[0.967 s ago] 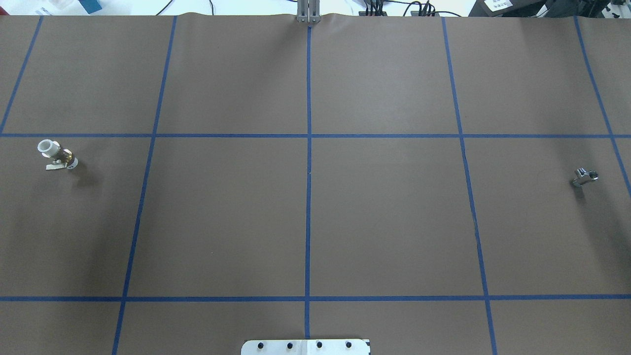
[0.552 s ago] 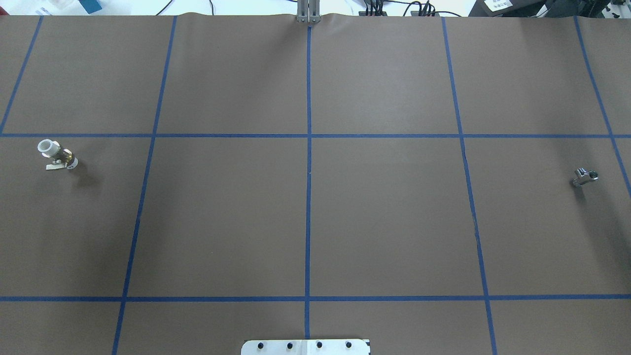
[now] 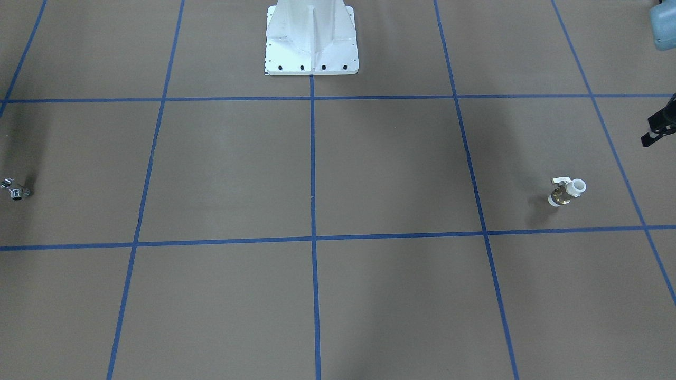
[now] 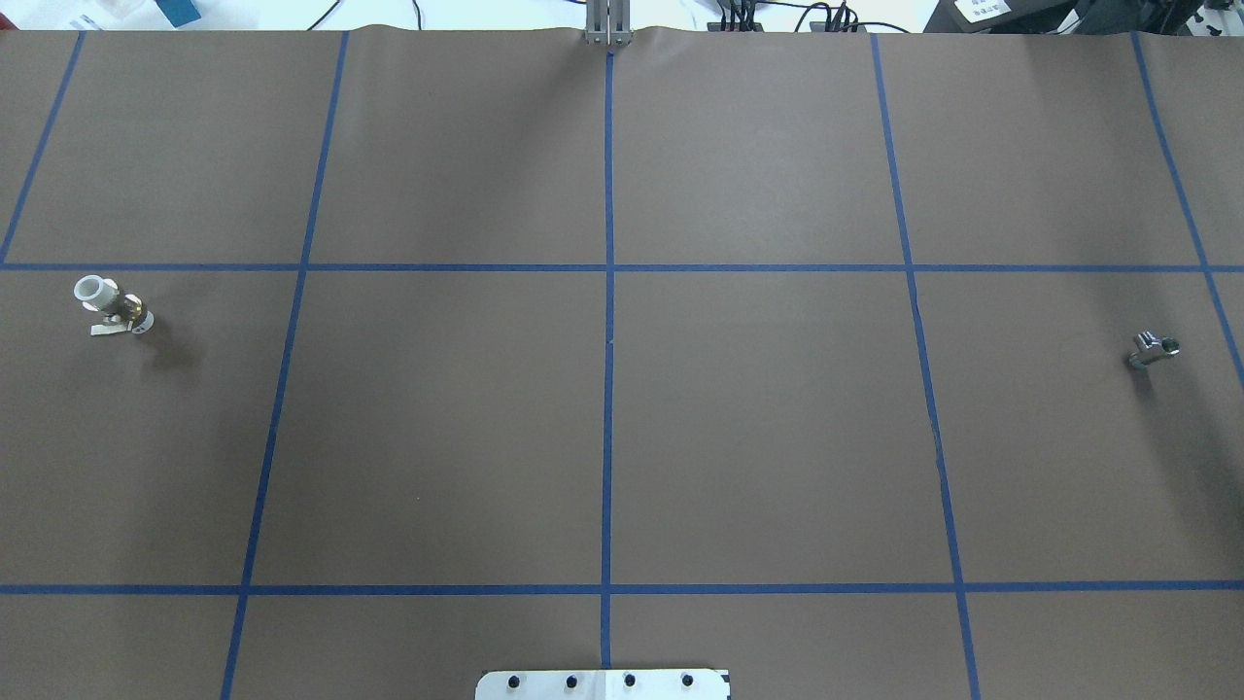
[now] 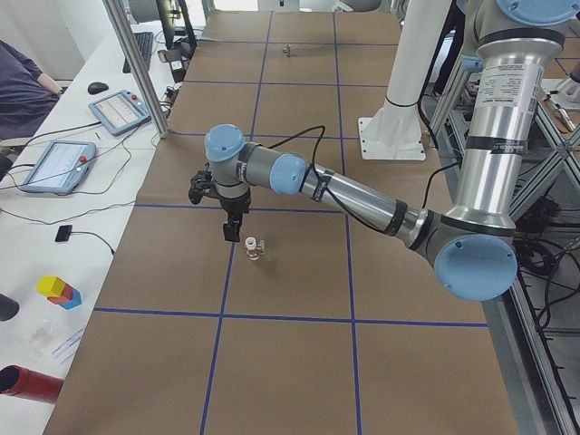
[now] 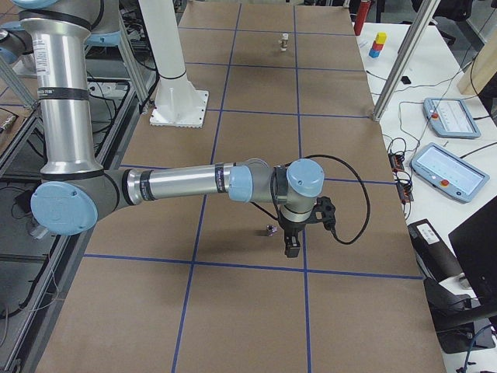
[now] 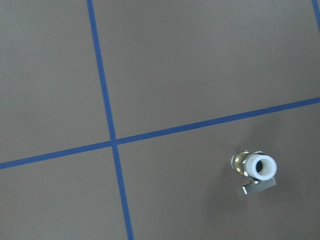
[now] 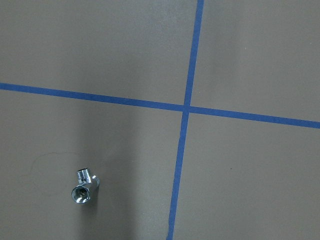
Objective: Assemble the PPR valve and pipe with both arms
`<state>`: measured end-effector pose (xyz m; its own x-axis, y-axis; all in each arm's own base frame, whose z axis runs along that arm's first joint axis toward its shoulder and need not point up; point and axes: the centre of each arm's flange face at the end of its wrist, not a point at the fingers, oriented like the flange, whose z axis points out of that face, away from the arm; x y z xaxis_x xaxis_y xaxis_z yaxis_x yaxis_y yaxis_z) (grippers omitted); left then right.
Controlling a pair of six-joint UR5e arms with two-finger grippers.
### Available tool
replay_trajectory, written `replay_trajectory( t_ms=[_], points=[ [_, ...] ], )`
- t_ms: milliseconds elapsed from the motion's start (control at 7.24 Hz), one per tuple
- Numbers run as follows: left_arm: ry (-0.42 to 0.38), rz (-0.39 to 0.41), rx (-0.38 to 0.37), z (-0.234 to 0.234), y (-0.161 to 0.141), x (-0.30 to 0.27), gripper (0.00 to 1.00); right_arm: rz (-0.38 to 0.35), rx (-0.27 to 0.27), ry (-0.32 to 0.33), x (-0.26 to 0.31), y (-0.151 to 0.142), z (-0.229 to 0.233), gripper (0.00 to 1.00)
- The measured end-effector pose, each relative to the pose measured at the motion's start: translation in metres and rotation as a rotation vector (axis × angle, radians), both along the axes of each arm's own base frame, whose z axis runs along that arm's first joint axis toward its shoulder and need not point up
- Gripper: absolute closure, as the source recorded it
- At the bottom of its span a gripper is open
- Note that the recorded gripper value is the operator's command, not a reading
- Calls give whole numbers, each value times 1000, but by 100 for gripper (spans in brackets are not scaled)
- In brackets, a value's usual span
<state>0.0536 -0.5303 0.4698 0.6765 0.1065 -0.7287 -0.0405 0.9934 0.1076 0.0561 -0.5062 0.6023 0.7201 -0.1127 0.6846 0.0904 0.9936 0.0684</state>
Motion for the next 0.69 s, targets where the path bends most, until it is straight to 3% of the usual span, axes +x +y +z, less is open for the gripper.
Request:
replay_trajectory(
  t_ms=[276, 691],
  points=[
    [-32, -56, -48, 7, -2, 51, 0, 1, -2, 1, 0, 0, 1, 0],
    [-34, -76, -66, 46, -7, 102, 0, 1, -3, 2, 0, 0, 1, 0]
  ],
)
